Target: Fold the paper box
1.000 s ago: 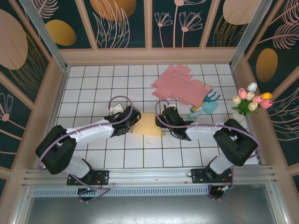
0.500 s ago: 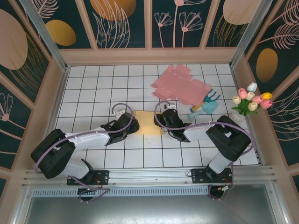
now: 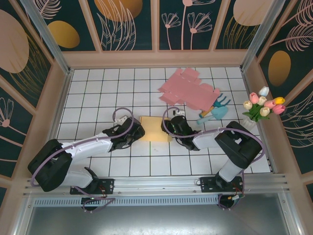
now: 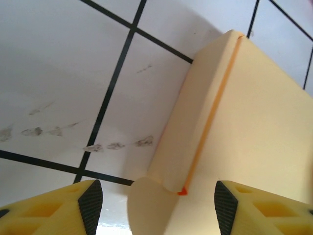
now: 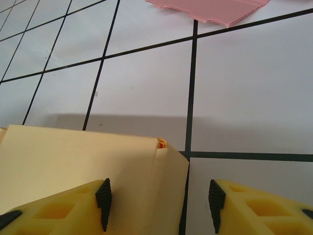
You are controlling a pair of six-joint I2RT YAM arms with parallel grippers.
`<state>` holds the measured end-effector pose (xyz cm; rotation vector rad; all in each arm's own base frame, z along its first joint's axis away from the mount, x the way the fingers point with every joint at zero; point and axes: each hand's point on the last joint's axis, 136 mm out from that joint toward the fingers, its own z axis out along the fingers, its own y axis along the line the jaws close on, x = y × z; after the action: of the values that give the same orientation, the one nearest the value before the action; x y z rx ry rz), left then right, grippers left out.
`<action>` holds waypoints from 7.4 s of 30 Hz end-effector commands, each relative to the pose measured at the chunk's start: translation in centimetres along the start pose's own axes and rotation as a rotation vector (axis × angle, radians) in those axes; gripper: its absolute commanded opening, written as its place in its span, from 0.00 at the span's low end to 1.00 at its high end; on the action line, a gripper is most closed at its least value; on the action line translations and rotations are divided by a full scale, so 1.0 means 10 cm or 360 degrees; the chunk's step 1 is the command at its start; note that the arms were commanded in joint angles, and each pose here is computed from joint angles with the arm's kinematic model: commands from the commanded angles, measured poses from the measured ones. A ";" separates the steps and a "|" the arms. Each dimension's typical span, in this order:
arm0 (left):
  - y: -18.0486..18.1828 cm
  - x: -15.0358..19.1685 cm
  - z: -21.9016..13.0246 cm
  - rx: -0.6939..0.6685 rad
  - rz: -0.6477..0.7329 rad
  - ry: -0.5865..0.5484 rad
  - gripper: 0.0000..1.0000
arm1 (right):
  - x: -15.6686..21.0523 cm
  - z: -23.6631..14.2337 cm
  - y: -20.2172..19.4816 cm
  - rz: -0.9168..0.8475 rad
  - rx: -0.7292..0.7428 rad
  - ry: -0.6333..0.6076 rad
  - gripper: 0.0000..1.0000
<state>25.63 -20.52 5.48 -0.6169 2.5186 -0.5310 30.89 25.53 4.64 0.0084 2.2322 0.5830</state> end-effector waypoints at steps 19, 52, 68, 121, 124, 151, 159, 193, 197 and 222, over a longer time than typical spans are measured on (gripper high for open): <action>-0.16 0.07 0.38 -0.0119 0.0222 0.0085 0.65 | 0.50 -0.03 -0.21 -0.0118 0.0075 0.0265 0.57; -0.20 0.45 0.02 -0.0259 -0.0102 0.0394 0.66 | 0.58 -0.01 -0.22 -0.0137 0.0090 0.0288 0.56; -0.19 0.40 -0.20 -0.0203 -0.0260 0.0335 0.67 | 0.63 -0.01 -0.17 -0.0141 0.0087 0.0291 0.56; 0.13 0.50 0.08 -0.0392 -0.0271 0.0296 0.58 | 0.40 -0.41 0.12 -0.0161 -0.0049 0.0192 0.56; 0.13 0.49 0.08 -0.0391 -0.0272 0.0295 0.58 | 0.39 -0.53 0.17 -0.0173 -0.0065 0.0175 0.56; 0.15 0.47 0.06 -0.0392 -0.0281 0.0272 0.58 | 0.67 -0.69 0.39 -0.0193 -0.0286 0.0286 0.45; 0.17 0.48 0.08 -0.0408 -0.0280 0.0267 0.58 | 0.71 -0.72 0.46 -0.0196 -0.0340 0.0307 0.39; 0.22 0.49 0.11 -0.0429 -0.0276 0.0260 0.58 | 0.81 -0.71 0.17 -0.0244 -0.0313 0.0137 0.35; 0.22 0.49 0.11 -0.0427 -0.0278 0.0260 0.58 | 0.86 -0.71 0.10 -0.0251 -0.0313 0.0126 0.33; 0.27 0.54 0.18 -0.0458 -0.0270 0.0278 0.58 | 1.06 -0.57 0.07 -0.0273 -0.0361 0.0144 0.21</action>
<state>23.22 -23.67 4.01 -0.9088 2.6842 -0.4732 21.30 26.04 3.59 -0.2447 2.1028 0.7707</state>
